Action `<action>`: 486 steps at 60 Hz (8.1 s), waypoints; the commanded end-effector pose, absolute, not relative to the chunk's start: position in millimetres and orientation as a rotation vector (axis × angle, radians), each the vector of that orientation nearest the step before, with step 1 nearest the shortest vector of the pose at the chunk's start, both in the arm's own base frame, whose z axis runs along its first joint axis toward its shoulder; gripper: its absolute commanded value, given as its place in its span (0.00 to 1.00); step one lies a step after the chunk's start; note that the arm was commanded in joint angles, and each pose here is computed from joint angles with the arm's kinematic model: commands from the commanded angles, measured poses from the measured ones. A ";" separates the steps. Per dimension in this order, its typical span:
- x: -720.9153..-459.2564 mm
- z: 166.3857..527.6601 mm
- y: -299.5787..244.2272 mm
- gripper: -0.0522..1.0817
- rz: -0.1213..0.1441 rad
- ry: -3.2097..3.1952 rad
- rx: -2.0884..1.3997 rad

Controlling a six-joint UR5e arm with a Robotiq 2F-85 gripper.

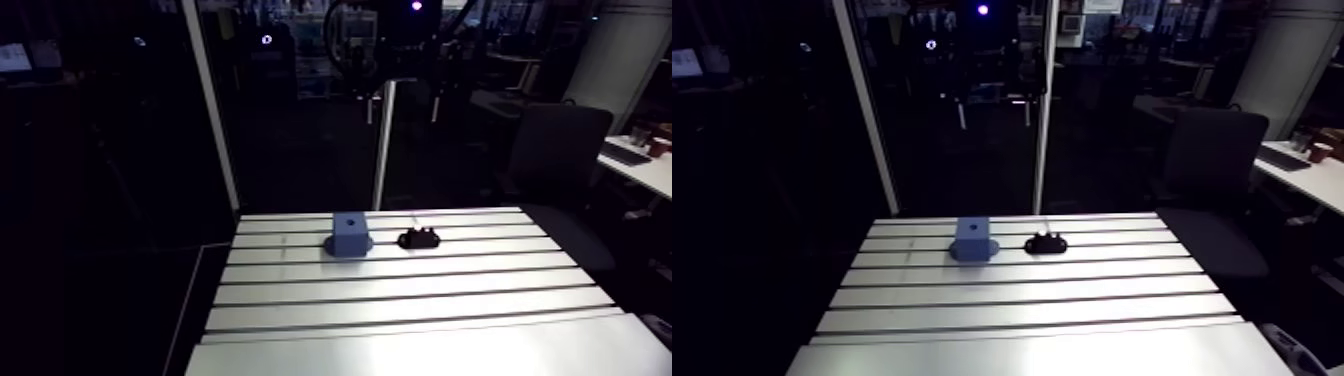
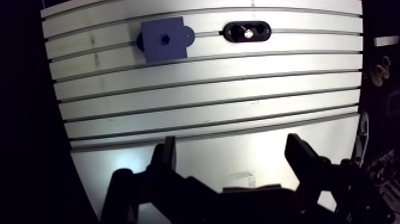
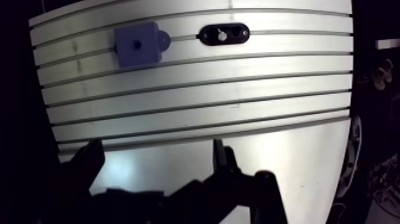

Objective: Pick up the M10 bolt and insert it into the hex recess until seated.

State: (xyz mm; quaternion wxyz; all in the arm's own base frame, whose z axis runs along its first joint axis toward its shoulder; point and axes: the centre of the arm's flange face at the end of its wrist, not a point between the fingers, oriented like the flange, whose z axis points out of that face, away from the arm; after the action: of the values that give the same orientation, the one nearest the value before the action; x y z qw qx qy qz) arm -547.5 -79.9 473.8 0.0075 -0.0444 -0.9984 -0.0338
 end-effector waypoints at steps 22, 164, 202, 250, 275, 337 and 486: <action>-553.9 458.1 -52.7 0.05 -0.092 -3.127 -0.117; -589.1 272.2 36.8 0.13 -0.008 -2.998 -0.044; -586.9 240.4 34.6 0.43 -0.016 -2.990 -0.034; -593.0 211.9 35.3 0.48 -0.006 -3.009 -0.033; -594.2 210.6 34.8 0.49 -0.005 -3.011 -0.030; -598.5 205.8 30.2 0.51 -0.011 -3.017 -0.010; -600.5 201.7 30.9 0.64 -0.018 -3.010 0.015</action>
State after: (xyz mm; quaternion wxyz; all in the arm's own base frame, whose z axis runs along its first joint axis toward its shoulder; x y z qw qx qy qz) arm -600.2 30.8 201.8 0.0656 0.0054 -0.9978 -0.0059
